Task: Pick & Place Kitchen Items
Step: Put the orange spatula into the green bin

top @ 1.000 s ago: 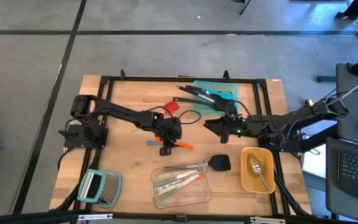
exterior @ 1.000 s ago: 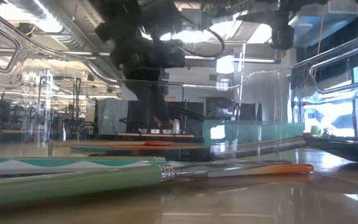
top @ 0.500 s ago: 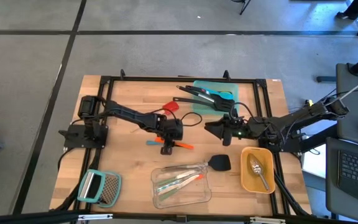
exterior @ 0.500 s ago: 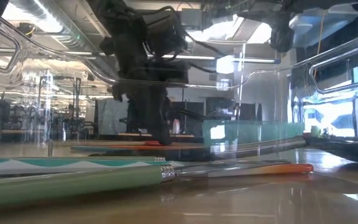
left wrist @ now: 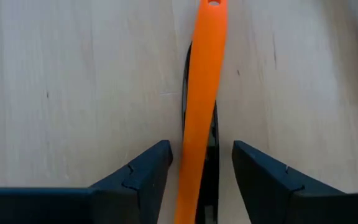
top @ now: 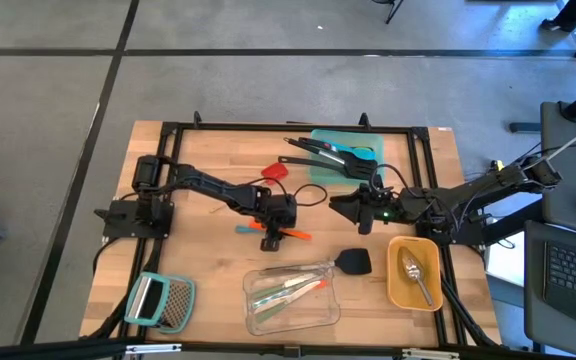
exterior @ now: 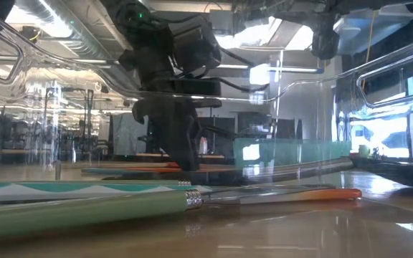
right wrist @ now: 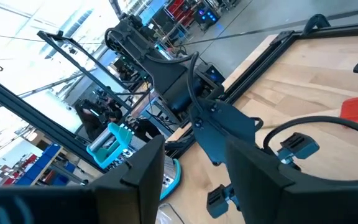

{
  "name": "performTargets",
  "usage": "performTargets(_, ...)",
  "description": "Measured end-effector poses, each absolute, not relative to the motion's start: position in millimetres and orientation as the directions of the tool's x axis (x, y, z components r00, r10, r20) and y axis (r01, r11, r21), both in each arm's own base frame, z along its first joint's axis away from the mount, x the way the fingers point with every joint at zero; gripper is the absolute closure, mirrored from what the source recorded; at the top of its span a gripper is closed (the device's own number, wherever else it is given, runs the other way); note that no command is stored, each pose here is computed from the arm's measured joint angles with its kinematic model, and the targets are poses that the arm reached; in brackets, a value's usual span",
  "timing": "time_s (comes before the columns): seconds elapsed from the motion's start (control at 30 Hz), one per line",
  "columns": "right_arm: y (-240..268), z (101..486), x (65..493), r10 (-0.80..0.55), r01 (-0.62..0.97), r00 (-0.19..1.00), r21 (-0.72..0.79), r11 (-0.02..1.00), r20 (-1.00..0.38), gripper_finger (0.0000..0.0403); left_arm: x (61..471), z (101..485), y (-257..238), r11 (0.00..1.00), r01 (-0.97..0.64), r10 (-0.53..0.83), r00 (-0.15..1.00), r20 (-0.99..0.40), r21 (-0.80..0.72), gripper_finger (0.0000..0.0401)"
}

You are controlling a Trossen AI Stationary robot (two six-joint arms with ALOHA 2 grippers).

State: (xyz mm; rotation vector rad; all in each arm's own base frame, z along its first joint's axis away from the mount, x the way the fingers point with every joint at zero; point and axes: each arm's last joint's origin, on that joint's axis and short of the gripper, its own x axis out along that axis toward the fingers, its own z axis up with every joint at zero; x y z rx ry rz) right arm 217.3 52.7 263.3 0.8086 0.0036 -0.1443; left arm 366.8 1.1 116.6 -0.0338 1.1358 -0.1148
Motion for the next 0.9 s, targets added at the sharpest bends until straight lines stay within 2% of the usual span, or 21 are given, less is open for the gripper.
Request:
performTargets(0.13,52.7,263.3,217.3,-0.127,0.13,0.99,0.721,0.681,-0.058,0.0231,366.7,116.6,2.0,0.996,0.06,-0.082,0.418,-0.905,-0.063,0.0261)
performTargets(0.33,52.6,263.3,217.3,-0.127,0.13,0.99,0.721,0.681,-0.058,0.0231,365.3,116.2,4.3,0.997,0.056,-0.064,0.405,-0.912,-0.045,0.0363)
performTargets(0.4,52.6,263.3,217.3,-0.127,0.13,0.99,0.721,0.681,-0.058,0.0231,365.2,116.4,4.5,0.998,0.053,-0.063,0.404,-0.912,-0.046,0.0383)
performTargets(0.57,52.8,263.2,217.3,-0.123,0.128,0.991,0.721,0.681,-0.059,0.0231,364.8,117.5,9.0,0.997,0.007,-0.078,0.408,-0.91,-0.082,0.0384)
performTargets(0.7,54.8,259.5,217.6,-0.057,0.108,0.994,0.707,0.698,-0.096,0.0231,363.7,119.7,20.0,0.981,-0.04,-0.157,0.419,-0.894,-0.191,0.0384)
performTargets(0.9,56.6,236.0,217.9,-0.01,0.21,0.953,0.634,0.744,-0.304,0.0231,361.3,119.8,44.5,0.898,-0.12,-0.335,0.438,-0.834,-0.424,0.0384)
